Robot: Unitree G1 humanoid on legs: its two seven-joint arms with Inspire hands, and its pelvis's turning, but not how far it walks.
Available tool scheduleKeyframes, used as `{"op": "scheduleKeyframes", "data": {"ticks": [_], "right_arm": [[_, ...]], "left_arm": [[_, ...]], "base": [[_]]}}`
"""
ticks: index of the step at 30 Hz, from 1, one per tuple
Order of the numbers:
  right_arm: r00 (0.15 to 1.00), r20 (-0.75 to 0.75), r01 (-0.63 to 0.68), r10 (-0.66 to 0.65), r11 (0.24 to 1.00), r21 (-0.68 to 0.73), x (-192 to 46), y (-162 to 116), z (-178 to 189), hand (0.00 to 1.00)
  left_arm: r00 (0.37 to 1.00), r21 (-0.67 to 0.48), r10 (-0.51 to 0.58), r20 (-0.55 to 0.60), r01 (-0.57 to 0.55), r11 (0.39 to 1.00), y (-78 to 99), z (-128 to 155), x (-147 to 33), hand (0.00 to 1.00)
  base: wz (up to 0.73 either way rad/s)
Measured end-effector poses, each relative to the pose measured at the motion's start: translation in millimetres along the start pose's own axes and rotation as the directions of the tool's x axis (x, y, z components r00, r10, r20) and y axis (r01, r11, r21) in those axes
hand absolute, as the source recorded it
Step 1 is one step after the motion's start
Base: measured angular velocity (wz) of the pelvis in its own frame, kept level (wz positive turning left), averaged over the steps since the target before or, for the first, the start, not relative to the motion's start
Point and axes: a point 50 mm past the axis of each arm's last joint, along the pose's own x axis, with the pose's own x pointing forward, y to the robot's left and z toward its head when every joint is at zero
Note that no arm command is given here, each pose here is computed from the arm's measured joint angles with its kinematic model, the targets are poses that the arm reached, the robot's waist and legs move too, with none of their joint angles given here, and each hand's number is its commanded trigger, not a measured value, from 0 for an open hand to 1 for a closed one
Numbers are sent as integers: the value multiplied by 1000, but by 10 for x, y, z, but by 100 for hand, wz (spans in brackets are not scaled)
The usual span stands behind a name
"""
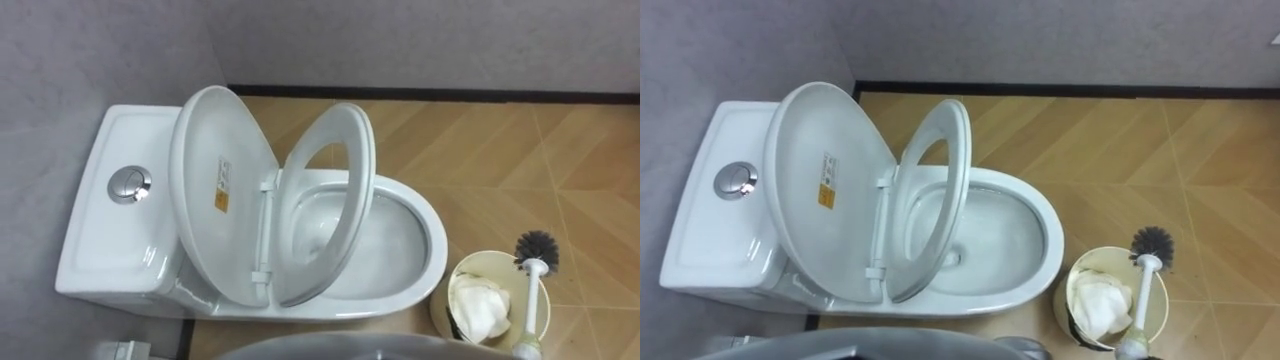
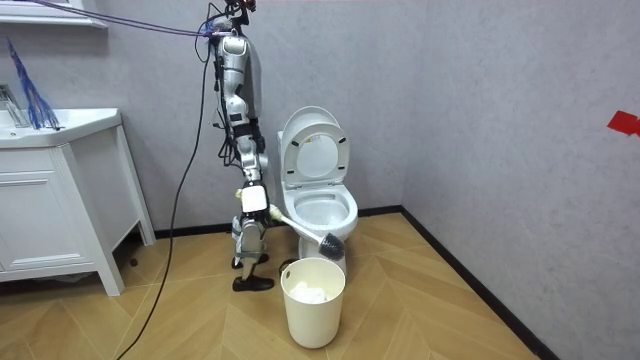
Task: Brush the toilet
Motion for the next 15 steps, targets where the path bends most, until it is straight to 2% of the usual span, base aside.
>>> {"op": "scheduleKeyframes", "data": {"ticks": [5,15], "right_arm": [[1000,-18,-19,19,1000,1,0,-6,-59,0],[993,-93,-85,76,992,-98,9,-18,-201,0]], "left_arm": [[1000,34,5,-6,-5,999,7,-11,0,0],[999,38,1,-33,0,999,40,-47,2,0]], "base": [[0],[1]]}}
